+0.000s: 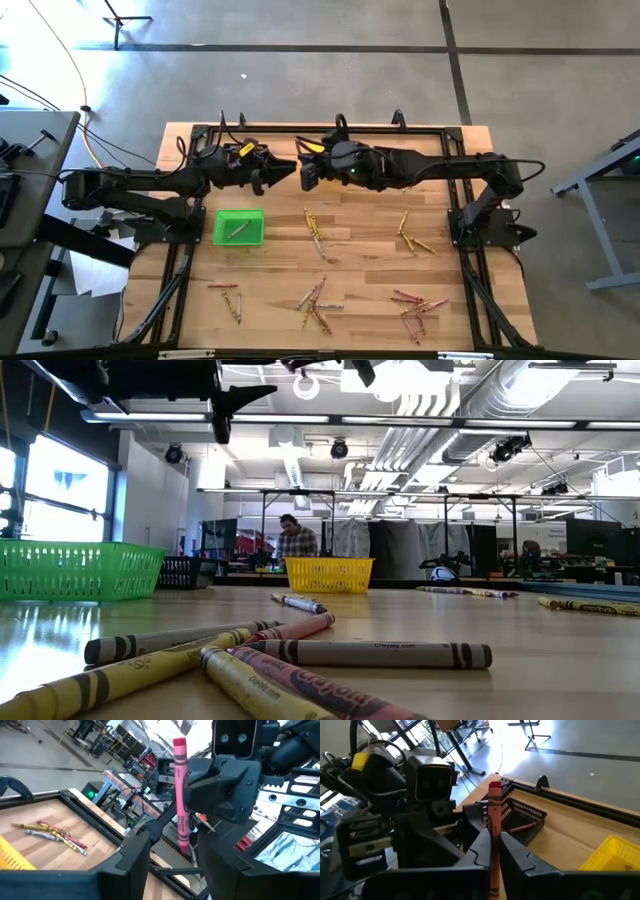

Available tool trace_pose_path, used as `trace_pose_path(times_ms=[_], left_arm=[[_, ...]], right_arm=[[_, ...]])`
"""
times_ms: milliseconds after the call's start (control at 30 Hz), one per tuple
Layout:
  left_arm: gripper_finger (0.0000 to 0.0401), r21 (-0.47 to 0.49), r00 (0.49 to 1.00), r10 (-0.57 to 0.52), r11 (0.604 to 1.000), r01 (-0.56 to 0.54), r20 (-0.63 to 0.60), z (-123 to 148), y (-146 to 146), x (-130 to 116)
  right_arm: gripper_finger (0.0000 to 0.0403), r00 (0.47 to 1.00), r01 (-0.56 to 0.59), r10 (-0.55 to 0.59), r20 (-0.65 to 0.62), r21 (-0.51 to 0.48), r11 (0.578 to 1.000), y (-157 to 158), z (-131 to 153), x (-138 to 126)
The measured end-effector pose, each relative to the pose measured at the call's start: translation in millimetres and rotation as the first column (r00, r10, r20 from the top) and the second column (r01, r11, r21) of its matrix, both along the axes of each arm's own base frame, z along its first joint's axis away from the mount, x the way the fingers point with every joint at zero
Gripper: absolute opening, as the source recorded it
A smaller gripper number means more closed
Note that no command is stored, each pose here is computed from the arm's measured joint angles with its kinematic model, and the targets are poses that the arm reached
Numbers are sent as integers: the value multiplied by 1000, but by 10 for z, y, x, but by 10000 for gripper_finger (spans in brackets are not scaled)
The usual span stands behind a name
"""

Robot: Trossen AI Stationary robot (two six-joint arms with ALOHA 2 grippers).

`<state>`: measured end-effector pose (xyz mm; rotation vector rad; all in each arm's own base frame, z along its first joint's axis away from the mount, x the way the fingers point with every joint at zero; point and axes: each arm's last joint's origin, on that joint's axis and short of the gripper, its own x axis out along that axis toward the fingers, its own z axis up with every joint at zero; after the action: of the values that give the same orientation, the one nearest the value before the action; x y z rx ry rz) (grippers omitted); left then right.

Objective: Sort crayons
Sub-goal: Put the red crayon into the black bin

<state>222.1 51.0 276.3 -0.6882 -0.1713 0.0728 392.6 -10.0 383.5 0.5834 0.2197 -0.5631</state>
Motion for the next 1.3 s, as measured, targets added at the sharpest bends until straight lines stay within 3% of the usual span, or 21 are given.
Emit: trace_pose_path(times_ms=[267, 533, 767, 1300], left_arm=[[154, -55, 1000, 26, 998, -25, 8, 14, -26, 11], [154, 34, 999, 16, 999, -17, 38, 218, -63, 135], [154, 26, 1000, 12, 1000, -11, -26, 180, -52, 194], [154, 57, 998, 46, 997, -43, -37, 174, -43, 191]], right_arm=[[5, 1000, 0, 0, 5, 0, 1000, 0, 4, 2], [6, 1000, 5, -5, 7, -2, 1000, -4, 9, 0], [6, 1000, -3, 3, 9, 1, 1000, -2, 8, 5], [6, 1000, -25, 25, 8, 10, 1000, 7, 6, 8]])
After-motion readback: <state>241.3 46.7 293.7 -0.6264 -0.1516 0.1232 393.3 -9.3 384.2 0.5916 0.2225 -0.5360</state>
